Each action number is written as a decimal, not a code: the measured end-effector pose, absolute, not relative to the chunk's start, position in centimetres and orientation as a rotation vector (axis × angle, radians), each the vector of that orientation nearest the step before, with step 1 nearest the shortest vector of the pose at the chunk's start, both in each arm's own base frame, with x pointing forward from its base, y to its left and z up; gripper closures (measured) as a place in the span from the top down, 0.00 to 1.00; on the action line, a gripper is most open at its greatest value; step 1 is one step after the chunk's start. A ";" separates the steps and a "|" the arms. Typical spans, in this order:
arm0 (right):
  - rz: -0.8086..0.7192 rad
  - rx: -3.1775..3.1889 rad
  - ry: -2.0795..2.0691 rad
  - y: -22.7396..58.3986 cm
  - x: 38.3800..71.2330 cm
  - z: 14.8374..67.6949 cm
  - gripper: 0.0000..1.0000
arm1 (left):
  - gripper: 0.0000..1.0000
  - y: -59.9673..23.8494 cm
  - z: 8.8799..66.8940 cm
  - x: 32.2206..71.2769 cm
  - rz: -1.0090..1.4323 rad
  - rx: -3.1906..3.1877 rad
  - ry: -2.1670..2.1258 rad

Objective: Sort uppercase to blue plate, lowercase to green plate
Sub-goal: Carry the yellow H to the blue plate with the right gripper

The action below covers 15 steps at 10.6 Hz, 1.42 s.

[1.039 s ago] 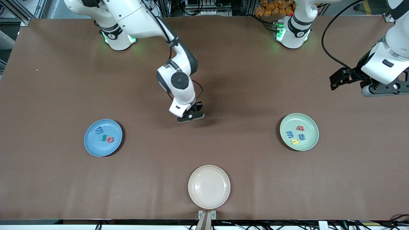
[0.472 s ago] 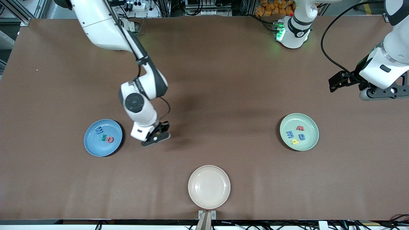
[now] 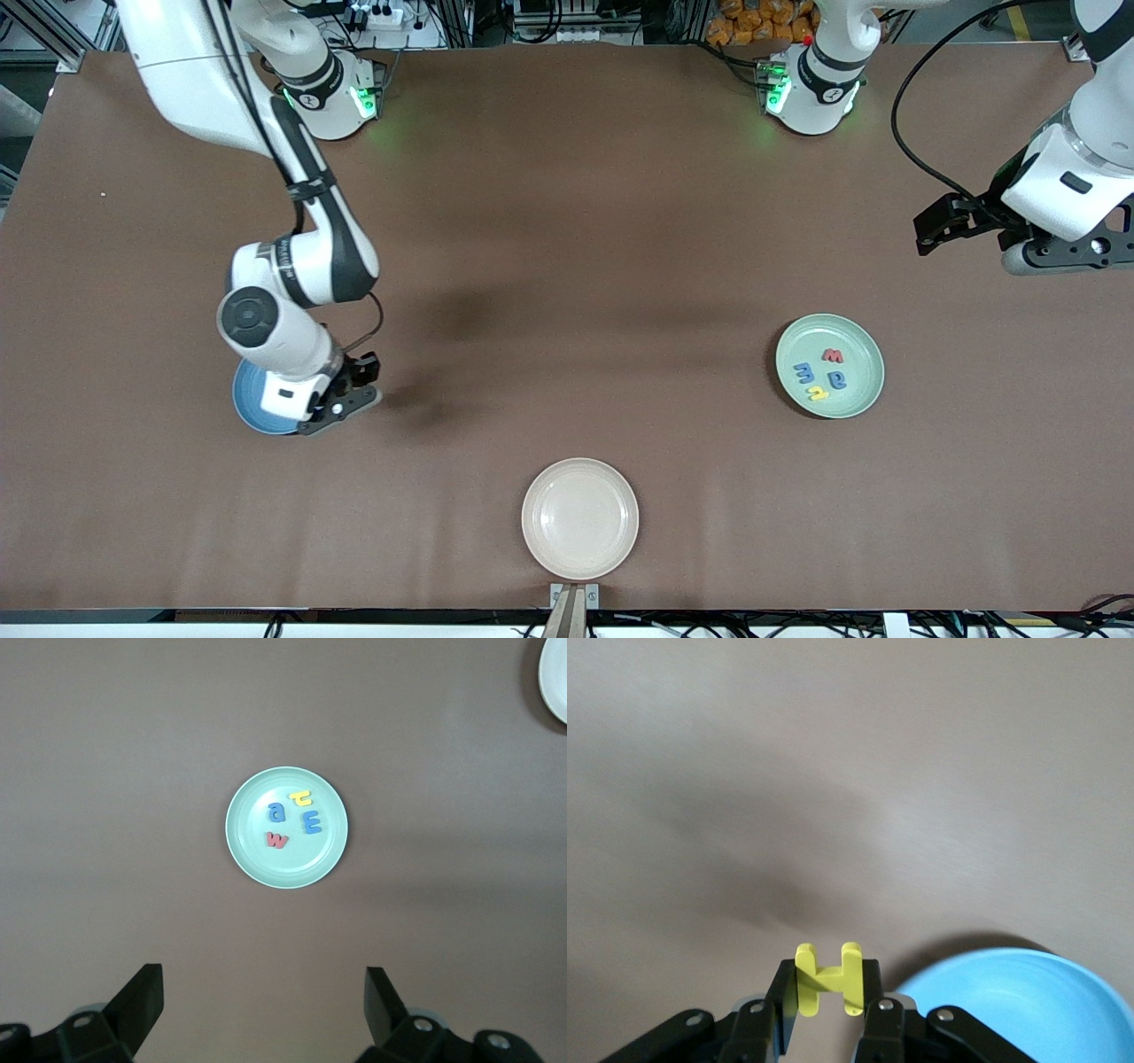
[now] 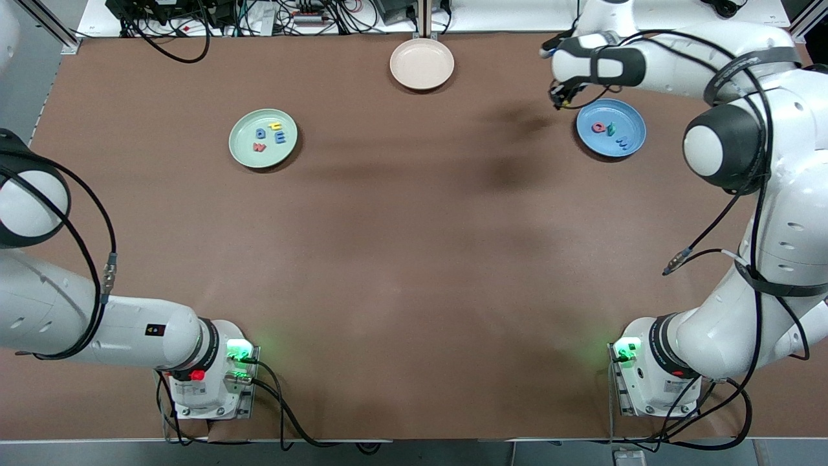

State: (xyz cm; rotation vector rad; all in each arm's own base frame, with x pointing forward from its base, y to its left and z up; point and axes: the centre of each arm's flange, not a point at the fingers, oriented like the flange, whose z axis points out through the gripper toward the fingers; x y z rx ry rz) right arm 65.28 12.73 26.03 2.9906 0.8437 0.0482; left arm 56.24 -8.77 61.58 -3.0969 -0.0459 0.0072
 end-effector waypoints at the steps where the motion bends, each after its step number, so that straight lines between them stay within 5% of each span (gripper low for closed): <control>1: 0.041 2.973 0.868 10.3 65.7 26.1 0.33 | 1.00 -8.8 61.6 56.2 0.006 -3.097 -0.046; 10: -0.220 2.985 0.886 6.6 64.1 24.4 0.34 | 1.00 -8.6 61.7 56.3 0.005 -3.097 -0.051; 15: -0.210 2.996 0.855 5.3 64.4 25.0 0.98 | 1.00 -8.5 61.7 56.3 0.003 -3.097 -0.052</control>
